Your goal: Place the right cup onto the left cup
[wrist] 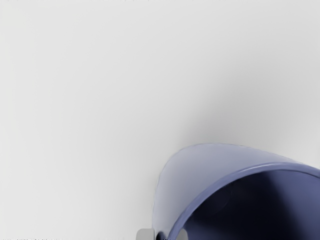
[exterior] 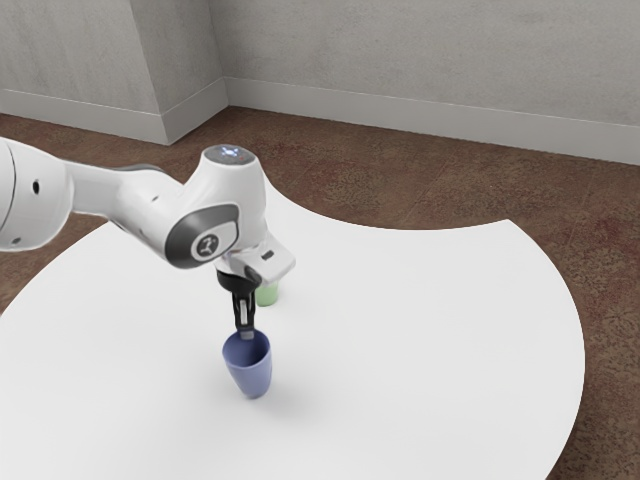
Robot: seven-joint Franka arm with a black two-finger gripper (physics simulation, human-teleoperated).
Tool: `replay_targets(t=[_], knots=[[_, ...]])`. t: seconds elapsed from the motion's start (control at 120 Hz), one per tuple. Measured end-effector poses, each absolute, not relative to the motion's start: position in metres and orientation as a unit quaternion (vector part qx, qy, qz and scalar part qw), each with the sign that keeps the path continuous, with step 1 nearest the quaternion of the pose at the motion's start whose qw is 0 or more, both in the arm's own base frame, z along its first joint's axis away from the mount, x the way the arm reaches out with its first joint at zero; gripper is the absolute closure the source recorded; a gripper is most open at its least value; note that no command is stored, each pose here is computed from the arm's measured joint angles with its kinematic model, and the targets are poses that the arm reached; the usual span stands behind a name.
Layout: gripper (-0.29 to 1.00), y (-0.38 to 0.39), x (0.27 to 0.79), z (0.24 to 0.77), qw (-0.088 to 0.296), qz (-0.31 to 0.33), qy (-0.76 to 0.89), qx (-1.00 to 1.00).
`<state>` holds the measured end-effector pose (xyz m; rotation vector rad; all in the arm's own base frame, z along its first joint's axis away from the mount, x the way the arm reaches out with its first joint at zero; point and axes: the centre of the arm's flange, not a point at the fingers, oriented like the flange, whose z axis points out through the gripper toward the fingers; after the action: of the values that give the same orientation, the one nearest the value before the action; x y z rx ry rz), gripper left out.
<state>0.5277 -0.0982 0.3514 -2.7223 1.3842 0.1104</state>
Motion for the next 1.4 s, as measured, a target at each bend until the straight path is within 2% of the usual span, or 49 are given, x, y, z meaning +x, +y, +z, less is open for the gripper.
replay_targets(t=[0.3,0.567,0.983,1.4], knots=[[0.79,-0.091,0.548,0.418,0.045,-0.005,0.418,-0.907],[0.79,-0.053,0.550,0.454,0.042,0.001,0.380,-0.924],[0.79,0.046,0.595,0.483,0.071,0.022,0.321,-0.944],[0.79,0.040,0.621,0.488,0.088,0.035,0.362,-0.927]])
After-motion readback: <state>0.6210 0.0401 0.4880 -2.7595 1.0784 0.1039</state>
